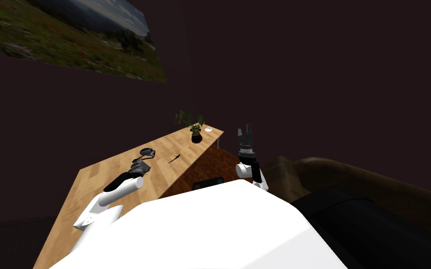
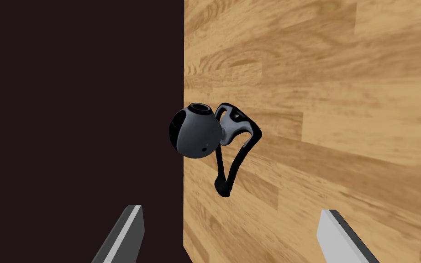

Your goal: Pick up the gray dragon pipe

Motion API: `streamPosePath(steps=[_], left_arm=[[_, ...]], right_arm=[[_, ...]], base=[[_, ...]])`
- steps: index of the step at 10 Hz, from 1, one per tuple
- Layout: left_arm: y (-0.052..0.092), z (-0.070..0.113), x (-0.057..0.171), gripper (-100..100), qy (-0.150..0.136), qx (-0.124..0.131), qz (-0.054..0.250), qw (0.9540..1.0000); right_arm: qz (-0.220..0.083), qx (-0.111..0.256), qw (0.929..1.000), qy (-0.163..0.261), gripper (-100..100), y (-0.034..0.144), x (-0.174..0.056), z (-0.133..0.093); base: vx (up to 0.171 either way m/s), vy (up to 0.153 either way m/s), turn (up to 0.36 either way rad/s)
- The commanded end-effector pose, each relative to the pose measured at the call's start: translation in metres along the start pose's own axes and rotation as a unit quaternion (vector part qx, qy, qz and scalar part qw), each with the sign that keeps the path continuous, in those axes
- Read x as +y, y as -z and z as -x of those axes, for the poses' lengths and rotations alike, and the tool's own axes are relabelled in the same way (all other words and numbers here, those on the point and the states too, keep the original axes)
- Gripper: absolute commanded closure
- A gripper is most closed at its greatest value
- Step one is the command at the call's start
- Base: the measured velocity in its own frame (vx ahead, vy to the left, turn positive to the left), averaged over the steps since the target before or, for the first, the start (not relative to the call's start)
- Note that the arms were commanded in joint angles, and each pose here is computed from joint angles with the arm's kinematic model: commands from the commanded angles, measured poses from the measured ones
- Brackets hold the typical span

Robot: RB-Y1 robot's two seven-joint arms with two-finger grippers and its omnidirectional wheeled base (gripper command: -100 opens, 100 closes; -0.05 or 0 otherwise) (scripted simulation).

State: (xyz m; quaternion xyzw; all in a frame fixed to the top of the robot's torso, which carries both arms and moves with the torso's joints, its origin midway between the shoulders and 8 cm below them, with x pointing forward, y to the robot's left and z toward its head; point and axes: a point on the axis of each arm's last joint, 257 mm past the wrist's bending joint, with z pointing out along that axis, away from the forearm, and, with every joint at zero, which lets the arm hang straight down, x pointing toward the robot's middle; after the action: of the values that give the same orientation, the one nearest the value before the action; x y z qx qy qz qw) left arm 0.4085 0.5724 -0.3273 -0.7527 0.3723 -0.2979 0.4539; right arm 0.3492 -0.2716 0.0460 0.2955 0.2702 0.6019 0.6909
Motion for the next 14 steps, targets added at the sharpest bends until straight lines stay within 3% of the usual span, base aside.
streamPosePath(steps=[1, 5, 6, 7, 11, 13, 14], left_arm=[[-0.005, 0.012, 0.018, -100, 0.008, -0.014, 0.031, 0.9994], [-0.010, 0.024, 0.035, -100, 0.024, -0.029, 0.065, 0.9972], [-0.014, 0.031, 0.045, -100, 0.039, -0.039, 0.091, 0.9943], [-0.014, 0.034, 0.052, -100, 0.040, -0.043, 0.098, 0.9935], [-0.019, 0.049, 0.082, -100, 0.070, -0.066, 0.160, 0.9824], [-0.019, 0.053, 0.096, -100, 0.084, -0.075, 0.190, 0.9753], [-0.021, 0.054, 0.102, -100, 0.096, -0.080, 0.209, 0.9697]], right_arm=[[0.000, 0.000, 1.0000, 0.000, 0, 0.000, 0.000, 0.000], [0.000, 0.000, 1.0000, 0.000, 0, 0.000, 0.000, 0.000], [0.000, 0.000, 1.0000, 0.000, 0, 0.000, 0.000, 0.000], [0.000, 0.000, 1.0000, 0.000, 0, 0.000, 0.000, 0.000], [0.000, 0.000, 1.0000, 0.000, 0, 0.000, 0.000, 0.000], [0.000, 0.000, 1.0000, 0.000, 0, 0.000, 0.000, 0.000], [0.000, 0.000, 1.0000, 0.000, 0, 0.000, 0.000, 0.000]], base=[[-0.026, 0.021, -0.073], [-0.011, 0.016, -0.059], [-0.013, 0.011, -0.156], [-0.014, 0.018, -0.105], [-0.013, 0.016, -0.128], [-0.005, 0.011, -0.102], [-0.002, 0.009, -0.157]])
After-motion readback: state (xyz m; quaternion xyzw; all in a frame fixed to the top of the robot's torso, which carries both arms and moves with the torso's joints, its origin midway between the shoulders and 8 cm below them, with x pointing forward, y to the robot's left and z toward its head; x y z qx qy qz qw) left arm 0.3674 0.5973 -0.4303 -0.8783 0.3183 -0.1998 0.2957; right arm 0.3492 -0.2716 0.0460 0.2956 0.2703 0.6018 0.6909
